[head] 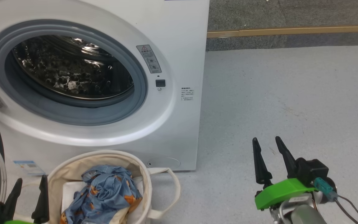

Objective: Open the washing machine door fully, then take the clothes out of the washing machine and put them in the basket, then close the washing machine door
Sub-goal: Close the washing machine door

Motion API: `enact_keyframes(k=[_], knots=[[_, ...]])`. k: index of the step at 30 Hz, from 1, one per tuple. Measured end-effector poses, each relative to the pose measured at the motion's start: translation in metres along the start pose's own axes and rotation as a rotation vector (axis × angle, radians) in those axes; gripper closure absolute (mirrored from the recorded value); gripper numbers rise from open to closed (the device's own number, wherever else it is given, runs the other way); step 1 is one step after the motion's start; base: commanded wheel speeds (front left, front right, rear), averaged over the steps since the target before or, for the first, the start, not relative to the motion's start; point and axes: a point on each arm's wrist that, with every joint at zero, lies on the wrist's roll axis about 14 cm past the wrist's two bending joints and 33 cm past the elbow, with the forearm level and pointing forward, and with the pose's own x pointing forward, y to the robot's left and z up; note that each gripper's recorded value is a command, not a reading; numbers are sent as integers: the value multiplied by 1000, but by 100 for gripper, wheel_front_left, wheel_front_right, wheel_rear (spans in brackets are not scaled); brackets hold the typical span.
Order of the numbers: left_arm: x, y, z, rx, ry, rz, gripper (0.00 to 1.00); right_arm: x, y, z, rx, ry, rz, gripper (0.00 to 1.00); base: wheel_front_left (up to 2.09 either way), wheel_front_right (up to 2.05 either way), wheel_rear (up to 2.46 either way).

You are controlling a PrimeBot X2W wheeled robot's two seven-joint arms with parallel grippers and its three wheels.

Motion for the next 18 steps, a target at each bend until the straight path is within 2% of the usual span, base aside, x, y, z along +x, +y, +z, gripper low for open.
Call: enact_keyframes(k=[18], knots=[[0, 0, 1, 14, -9, -10, 0, 1, 3, -1, 1, 2, 9, 0, 0, 0, 0]])
